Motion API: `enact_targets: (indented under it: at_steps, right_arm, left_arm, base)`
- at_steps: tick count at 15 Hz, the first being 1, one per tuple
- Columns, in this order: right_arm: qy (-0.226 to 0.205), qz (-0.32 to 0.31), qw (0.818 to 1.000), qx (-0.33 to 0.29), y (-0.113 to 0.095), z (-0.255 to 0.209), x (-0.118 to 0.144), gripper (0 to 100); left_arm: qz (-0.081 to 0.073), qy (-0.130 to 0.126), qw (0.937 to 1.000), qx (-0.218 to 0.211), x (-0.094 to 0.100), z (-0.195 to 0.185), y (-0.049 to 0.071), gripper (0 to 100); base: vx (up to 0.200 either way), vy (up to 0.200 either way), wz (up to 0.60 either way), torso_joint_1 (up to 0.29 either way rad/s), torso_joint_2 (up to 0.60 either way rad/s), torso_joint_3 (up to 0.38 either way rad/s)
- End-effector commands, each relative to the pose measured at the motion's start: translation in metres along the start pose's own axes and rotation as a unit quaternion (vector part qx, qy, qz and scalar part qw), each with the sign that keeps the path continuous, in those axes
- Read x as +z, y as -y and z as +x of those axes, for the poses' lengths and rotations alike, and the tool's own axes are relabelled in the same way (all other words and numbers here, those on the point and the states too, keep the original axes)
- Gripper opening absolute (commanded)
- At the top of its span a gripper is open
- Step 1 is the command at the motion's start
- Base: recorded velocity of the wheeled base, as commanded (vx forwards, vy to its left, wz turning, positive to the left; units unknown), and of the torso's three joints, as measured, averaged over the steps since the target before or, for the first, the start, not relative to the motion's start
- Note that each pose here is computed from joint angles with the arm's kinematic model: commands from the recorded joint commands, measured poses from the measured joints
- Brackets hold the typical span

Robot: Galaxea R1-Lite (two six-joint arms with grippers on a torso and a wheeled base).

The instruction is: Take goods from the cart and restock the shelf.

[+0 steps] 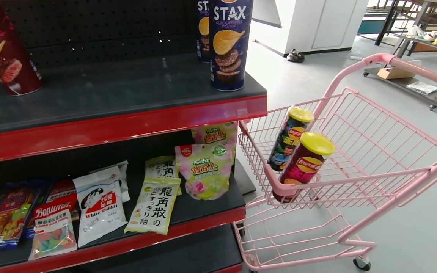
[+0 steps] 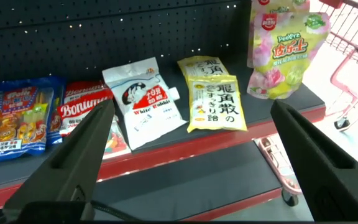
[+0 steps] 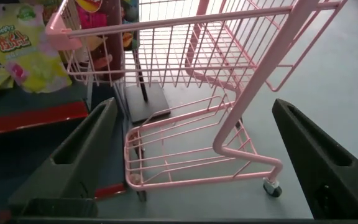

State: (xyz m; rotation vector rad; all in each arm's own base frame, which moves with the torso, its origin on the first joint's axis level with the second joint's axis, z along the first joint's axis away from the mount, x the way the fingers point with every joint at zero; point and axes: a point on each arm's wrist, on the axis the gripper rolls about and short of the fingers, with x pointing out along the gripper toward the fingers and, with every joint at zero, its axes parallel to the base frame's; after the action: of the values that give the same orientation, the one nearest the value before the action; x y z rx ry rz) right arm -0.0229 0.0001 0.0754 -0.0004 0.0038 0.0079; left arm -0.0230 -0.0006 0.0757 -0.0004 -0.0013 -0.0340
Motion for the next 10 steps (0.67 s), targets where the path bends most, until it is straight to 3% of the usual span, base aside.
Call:
enact_targets:
  at_steps: [1,4,5,6,7,8,10]
  right_arm:
    - [-0.001,-0.001,1.0,0.001,0.0,0.0,0.0,100]
    - [0.0,-0.008,1.0,0.004,0.0,0.0,0.0,100]
    - [0.018,-0.008,1.0,0.008,0.0,-0.002,0.013,100]
    - [0.03,0.013,0.999,0.04,0.0,-0.002,0.069,100]
    - [0.03,0.013,0.999,0.04,0.0,-0.002,0.069,100]
    - [0.001,0.084,0.995,0.058,-0.002,0.041,0.152,100]
    - [-0.055,0.071,0.992,0.083,-0.007,0.085,0.157,100]
  left_arm:
    - [-0.001,0.0,1.0,0.0,0.0,0.0,0.0,100]
    - [-0.001,0.0,1.0,0.0,0.0,0.0,0.0,100]
    - [0.0,0.0,1.0,0.001,0.0,0.0,0.0,100]
    - [0.0,0.0,1.0,0.001,0.0,0.0,0.0,100]
    - [0.0,0.0,1.0,0.001,0.0,0.0,0.0,100]
    - [0.0,0.0,1.0,0.001,0.0,0.0,0.0,100]
    - [0.0,0.0,1.0,0.001,0.0,0.0,0.0,100]
  base:
    - [0.0,0.0,0.0,-0.017,0.1,0.08]
    - [0.0,0.0,0.0,-0.002,0.02,0.019]
    - [0.0,0.0,0.0,0.0,0.0,0.0]
    - [0.0,0.0,0.0,0.0,0.0,0.0]
    - [0.0,0.0,0.0,0.0,0.0,0.0]
    - [0.0,0.0,0.0,0.0,0.0,0.0]
    - [0.0,0.0,0.0,0.0,0.0,0.0]
